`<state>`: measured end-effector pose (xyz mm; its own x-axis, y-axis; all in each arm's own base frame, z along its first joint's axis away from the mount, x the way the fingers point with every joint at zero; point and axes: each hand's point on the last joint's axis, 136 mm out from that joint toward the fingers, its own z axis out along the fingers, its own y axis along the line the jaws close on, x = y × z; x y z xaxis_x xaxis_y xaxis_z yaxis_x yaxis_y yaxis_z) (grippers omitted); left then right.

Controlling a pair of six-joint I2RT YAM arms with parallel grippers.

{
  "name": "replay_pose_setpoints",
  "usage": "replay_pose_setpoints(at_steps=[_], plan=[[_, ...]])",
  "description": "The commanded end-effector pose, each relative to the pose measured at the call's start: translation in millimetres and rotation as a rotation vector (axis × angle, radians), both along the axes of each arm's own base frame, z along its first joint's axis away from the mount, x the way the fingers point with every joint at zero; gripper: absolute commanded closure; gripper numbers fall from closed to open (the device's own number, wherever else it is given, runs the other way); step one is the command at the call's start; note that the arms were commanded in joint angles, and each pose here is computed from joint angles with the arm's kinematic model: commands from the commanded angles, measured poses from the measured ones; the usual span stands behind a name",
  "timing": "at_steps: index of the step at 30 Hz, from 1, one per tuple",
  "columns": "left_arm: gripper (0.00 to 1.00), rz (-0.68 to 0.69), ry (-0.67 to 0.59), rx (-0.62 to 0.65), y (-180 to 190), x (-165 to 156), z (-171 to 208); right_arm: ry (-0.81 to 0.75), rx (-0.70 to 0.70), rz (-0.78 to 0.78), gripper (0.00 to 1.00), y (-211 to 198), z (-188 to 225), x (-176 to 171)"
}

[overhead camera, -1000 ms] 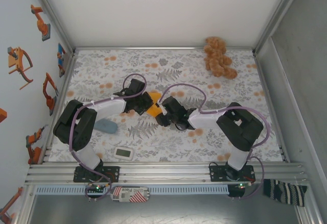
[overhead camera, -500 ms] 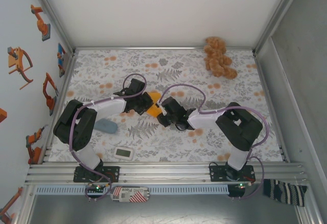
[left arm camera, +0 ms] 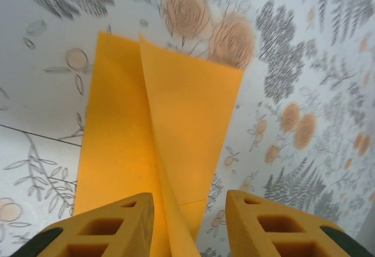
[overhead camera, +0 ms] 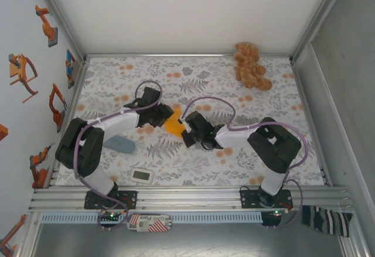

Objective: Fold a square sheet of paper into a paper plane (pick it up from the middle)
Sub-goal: Fourth fold the wing at the center of the table.

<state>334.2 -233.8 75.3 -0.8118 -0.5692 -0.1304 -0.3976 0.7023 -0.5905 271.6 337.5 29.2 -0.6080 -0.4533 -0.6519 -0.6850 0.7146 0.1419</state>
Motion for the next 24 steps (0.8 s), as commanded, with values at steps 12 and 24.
replay_pose_setpoints(at_steps=[12, 24], plan=[[0.43, -0.043, -0.181, -0.135, 14, -24, 2, 0.084, 0.079, -0.006, 1.0, 7, -1, -2], [0.38, -0.195, -0.277, -0.197, -17, -22, -7, 0.148, 0.157, -0.042, 1.0, 5, -1, 5]])
